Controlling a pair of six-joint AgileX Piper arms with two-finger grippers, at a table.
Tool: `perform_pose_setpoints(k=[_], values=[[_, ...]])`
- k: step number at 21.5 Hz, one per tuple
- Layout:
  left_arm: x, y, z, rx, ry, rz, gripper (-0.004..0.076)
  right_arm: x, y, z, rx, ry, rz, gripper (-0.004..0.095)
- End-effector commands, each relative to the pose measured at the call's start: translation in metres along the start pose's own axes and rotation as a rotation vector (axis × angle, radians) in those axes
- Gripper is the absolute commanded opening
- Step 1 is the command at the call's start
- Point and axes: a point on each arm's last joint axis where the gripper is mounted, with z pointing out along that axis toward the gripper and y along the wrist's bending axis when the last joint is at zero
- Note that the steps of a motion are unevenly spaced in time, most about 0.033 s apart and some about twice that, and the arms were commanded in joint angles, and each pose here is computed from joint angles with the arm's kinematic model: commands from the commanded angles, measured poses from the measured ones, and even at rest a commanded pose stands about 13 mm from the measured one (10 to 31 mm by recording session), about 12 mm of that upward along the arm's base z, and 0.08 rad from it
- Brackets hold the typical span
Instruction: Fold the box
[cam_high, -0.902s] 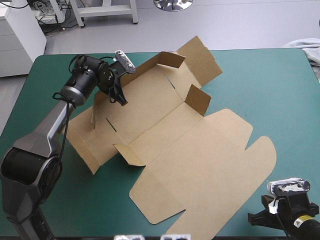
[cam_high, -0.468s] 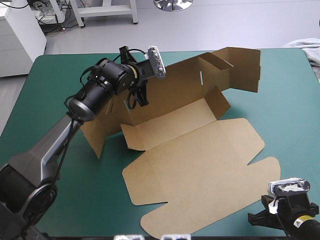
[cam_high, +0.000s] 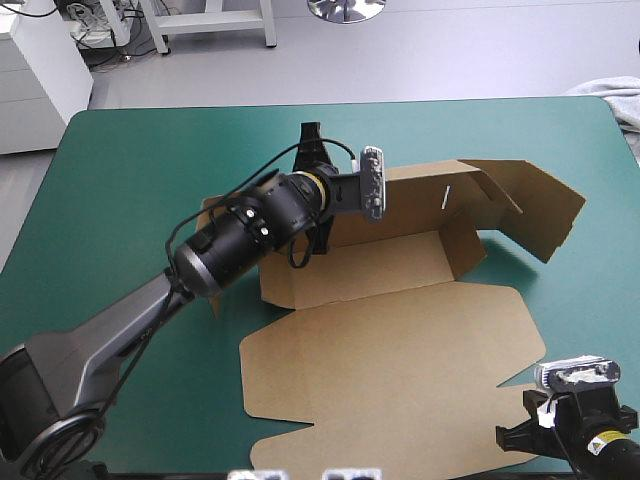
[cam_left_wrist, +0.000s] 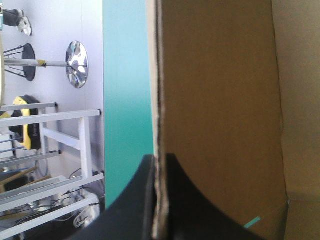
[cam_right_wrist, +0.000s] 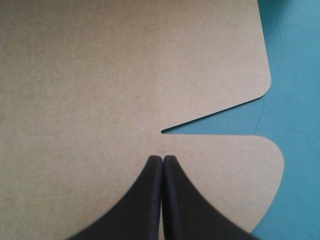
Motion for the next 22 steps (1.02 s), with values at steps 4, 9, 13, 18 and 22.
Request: perform_pose_setpoints(k=[4, 9, 13, 18, 22], values=[[-0.019, -0.013, -0.021, -0.255, -0.024, 0.065, -0.0010, -0.011, 0.000, -0.005, 0.003, -0.069, -0.007, -0.0019], [-0.022, -0.040, -0.022, -0.485, -0.039, 0.013, -0.0010, -0.011, 0.000, -0.005, 0.005, -0.069, -0.008, -0.0019], [-0.011, -0.058, -0.010, -0.520, 0.005, -0.001, -0.0010, -0.011, 0.000, -0.005, 0.007, -0.068, -0.008, -0.0019], [-0.008, -0.064, -0.006, -0.537, -0.015, -0.057, -0.0010, -0.026, 0.001, -0.021, 0.023, -0.150, 0.016, -0.0019], [-0.009, -0.064, -0.006, -0.539, -0.026, -0.073, -0.0010, -0.056, -0.001, -0.037, 0.039, -0.224, 0.016, -0.0019]])
